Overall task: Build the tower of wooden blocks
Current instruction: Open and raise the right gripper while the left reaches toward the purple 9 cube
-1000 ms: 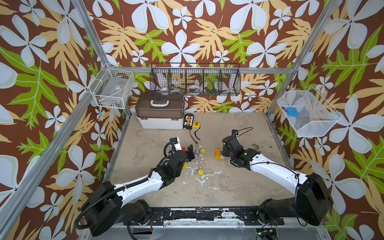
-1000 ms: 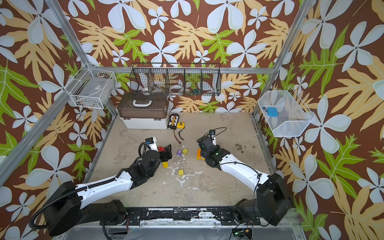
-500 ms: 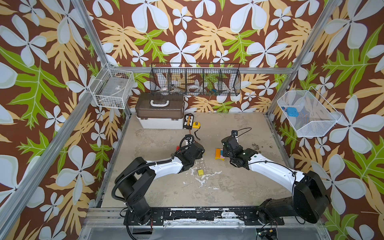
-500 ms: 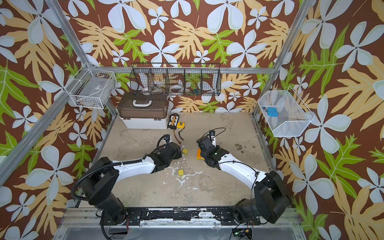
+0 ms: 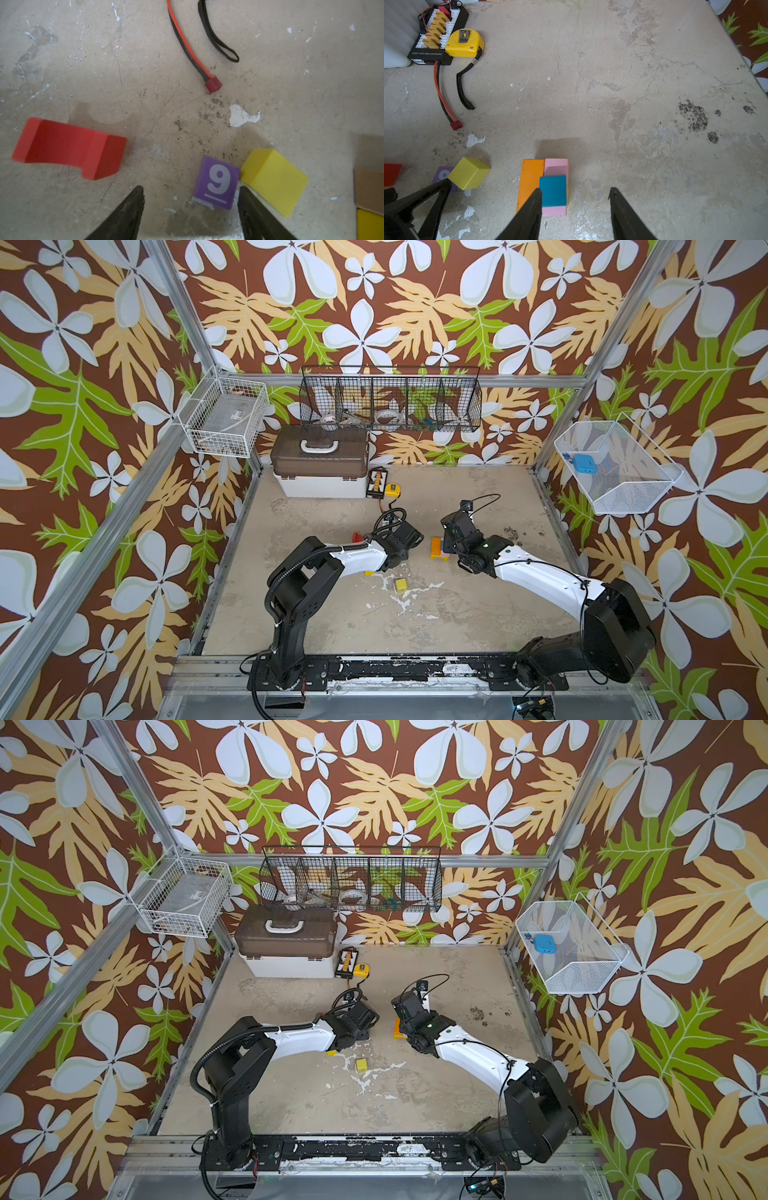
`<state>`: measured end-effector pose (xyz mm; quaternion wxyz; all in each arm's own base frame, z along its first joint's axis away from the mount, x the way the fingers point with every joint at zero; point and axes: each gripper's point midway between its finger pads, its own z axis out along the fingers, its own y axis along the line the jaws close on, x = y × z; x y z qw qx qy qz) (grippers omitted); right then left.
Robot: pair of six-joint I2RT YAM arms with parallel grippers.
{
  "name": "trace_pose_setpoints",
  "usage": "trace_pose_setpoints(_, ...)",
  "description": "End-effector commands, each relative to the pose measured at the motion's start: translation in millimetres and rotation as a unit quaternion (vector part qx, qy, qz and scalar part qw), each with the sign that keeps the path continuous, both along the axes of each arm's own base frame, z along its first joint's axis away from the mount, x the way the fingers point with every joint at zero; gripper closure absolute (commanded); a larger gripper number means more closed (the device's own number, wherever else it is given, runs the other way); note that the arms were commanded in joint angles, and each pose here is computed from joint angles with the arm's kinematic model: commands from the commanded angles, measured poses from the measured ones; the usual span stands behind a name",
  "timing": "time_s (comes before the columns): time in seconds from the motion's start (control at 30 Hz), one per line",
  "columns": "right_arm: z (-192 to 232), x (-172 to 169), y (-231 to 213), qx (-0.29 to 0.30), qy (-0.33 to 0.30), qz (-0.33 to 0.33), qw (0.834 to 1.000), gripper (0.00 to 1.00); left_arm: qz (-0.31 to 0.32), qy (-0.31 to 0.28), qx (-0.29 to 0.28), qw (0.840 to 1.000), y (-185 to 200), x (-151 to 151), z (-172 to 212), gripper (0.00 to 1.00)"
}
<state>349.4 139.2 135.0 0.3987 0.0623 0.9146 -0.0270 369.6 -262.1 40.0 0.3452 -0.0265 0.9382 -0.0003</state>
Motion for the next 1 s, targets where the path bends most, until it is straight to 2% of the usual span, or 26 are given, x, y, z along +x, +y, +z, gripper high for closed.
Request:
trace_pose_setpoints(0.0,3.1,0.8,-3.2,-0.005,-0.004,-0.008,1.000,0.46,0.004,0.004,0.023,1.000,4.9,2.4,-3.1,0.26)
trace_pose_setpoints(0.13,0.2,0.6,1.9,0.003,0.004,0.000,1.000,0.47,-0.009,0.010,0.036,0.999,-0.6,7.8,-9.7,0.27)
trace_pose_setpoints(0.3,2.4,0.6,-3.2,-0.007,-0.001,-0.008,1.000,0.47,-0.025,0.005,0.057,0.998,-3.1,13.6,-9.3,0.33)
trace_pose_setpoints(0.47,-1.9,0.8,2.9,0.001,0.009,0.003,1.000,0.48,-0.039,0.014,0.045,0.998,-9.9,11.5,-11.9,0.34)
trace_pose_setpoints(0.67,0.5,1.0,-0.9,-0.006,0.004,-0.004,1.000,0.47,-0.045,0.024,0.036,0.998,-12.4,8.7,-14.5,0.46)
trace_pose_setpoints(0.97,-2.0,1.8,-2.4,-0.013,0.006,-0.007,1.000,0.47,-0.048,0.034,0.023,0.998,-15.3,5.8,-18.8,0.52)
